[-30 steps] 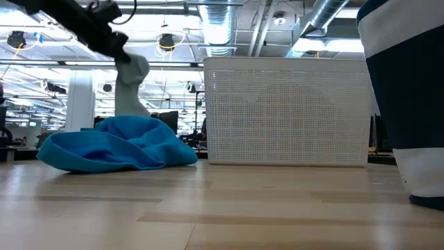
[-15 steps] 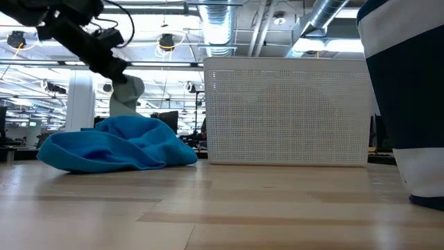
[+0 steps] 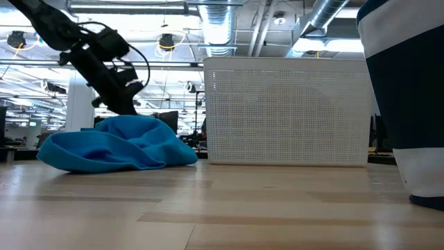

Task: Pick & Place Cloths
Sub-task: Put the gray sock into the blue bin

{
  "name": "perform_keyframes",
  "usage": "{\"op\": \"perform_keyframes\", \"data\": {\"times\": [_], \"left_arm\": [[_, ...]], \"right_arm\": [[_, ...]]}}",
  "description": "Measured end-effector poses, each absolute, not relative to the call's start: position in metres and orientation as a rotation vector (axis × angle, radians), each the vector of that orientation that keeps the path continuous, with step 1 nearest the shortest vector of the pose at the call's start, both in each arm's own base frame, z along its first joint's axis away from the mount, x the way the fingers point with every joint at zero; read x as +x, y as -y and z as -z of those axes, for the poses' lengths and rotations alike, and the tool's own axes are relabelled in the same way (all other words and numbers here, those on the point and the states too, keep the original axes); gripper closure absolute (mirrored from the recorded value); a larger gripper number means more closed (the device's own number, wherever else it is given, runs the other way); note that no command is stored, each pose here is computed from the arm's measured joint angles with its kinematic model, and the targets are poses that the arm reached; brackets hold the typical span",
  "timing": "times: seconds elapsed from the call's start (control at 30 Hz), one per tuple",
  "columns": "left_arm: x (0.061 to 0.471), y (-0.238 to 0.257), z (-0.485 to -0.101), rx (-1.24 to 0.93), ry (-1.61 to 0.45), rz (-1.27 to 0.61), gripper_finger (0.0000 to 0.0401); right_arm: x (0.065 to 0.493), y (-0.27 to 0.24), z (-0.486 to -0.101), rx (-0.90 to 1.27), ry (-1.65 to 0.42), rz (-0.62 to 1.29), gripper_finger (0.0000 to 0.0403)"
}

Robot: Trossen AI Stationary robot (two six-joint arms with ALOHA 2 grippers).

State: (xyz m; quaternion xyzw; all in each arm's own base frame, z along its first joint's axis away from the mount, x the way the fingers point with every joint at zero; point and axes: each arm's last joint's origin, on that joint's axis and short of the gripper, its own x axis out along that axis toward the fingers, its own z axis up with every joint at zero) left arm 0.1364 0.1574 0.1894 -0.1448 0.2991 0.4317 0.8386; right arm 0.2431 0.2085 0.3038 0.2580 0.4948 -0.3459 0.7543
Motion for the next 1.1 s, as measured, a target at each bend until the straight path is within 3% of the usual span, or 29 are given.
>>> {"op": "perform_keyframes", "data": {"times": [0.27,0.57,0.87,1.1], "left_arm": [[0.146,-0.163,-0.161,-0.584,-0.67,-0.906,0.0401],[0.153,-0.161,-0.159,-0.532,-0.685,-0.915,0.0378],[0.154,-0.159,-0.16,-0.515,-0.691,-0.792,0.025],[0.152,-0.154,-0.2,-0.462,-0.523,-0.738,0.0146]], "right_arm": [[0.243,-0.208,-0.304,0.559,-1.08,0.756,0.0085],[0.243,-0.209,-0.304,0.545,-1.082,0.744,0.0085],[0.244,-0.209,-0.304,0.547,-1.08,0.737,0.0085],[0.244,-0.21,-0.304,0.553,-1.077,0.728,0.0085]]}}
